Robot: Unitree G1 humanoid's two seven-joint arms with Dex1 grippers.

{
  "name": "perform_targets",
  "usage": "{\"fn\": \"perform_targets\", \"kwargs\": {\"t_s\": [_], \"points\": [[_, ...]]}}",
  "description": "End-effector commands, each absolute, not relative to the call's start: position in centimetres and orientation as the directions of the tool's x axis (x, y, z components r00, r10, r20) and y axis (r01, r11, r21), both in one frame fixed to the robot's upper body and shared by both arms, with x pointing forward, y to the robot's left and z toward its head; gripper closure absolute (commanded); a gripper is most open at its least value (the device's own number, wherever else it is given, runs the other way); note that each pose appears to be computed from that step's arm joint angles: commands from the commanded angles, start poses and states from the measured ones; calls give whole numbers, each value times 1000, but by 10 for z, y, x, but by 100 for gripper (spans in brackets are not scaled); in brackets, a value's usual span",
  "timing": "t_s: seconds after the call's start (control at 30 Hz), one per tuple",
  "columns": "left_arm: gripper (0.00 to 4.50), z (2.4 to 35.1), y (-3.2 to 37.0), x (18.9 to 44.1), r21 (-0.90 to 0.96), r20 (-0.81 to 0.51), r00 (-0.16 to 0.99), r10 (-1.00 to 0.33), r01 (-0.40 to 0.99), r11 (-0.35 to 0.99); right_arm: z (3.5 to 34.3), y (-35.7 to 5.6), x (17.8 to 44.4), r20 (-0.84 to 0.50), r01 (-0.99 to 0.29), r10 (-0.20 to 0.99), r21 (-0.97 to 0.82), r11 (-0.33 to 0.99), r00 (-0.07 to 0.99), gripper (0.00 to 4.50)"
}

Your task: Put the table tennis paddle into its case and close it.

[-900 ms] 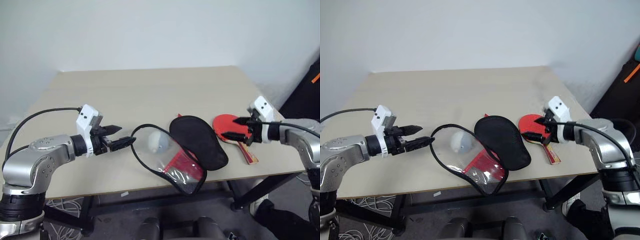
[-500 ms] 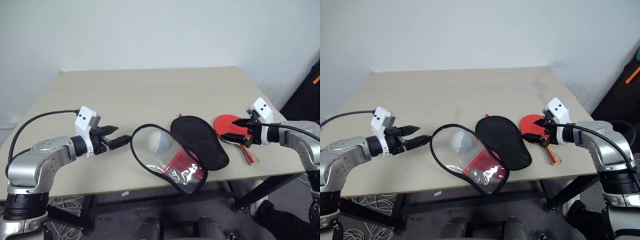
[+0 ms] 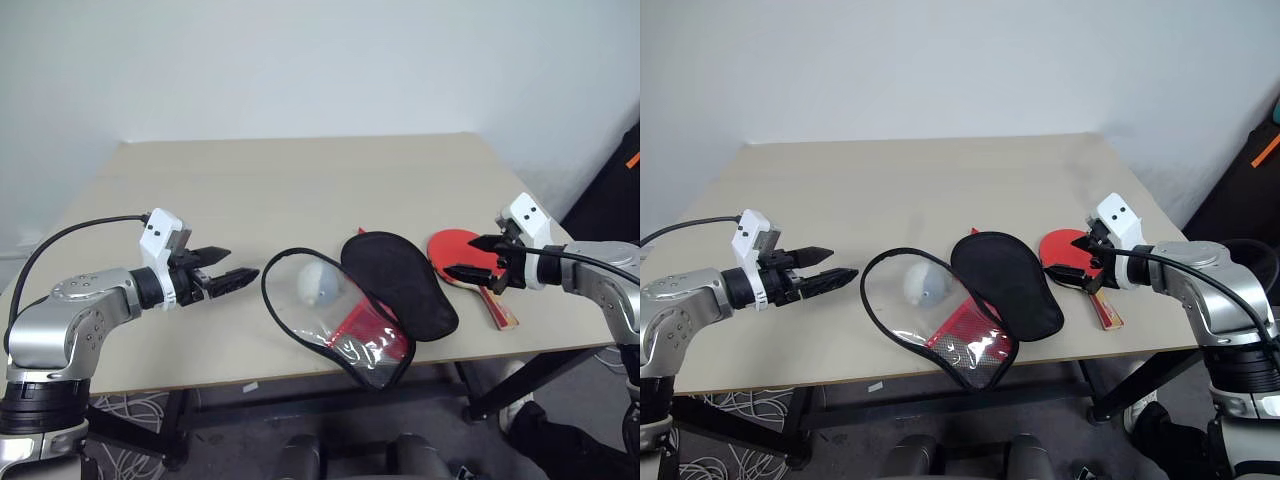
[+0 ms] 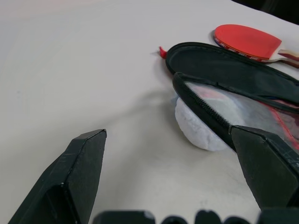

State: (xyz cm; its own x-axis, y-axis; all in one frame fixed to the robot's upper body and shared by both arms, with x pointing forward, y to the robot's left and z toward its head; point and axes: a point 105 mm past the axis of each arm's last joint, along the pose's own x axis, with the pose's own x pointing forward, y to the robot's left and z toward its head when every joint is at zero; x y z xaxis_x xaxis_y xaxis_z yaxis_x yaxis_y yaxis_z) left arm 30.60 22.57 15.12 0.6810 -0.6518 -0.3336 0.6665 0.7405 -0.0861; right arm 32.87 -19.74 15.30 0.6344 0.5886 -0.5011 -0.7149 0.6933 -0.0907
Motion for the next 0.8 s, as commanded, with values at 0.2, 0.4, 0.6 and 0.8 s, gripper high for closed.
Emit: {"fn": "perform_targets", "kwargs": {"t_s": [0.2, 0.4, 0.6, 0.8], "points": [[4, 162, 224, 300, -50, -328, 650, -686, 713, 699, 161, -210, 324, -498, -683, 547, -133, 718, 673, 0], [4, 167, 226, 291, -57, -332, 616, -714, 743, 667, 130, -228, 315, -601, -636, 442, -149, 757, 666, 0], [4, 190, 224, 292, -23, -296, 591, -750, 781, 624, 93, -249, 316, -659, -505, 296, -148, 850, 691, 0], [4, 188, 222, 293, -24, -303, 582, -755, 787, 616, 69, -265, 322, -680, -386, 190, -147, 911, 708, 0]]}}
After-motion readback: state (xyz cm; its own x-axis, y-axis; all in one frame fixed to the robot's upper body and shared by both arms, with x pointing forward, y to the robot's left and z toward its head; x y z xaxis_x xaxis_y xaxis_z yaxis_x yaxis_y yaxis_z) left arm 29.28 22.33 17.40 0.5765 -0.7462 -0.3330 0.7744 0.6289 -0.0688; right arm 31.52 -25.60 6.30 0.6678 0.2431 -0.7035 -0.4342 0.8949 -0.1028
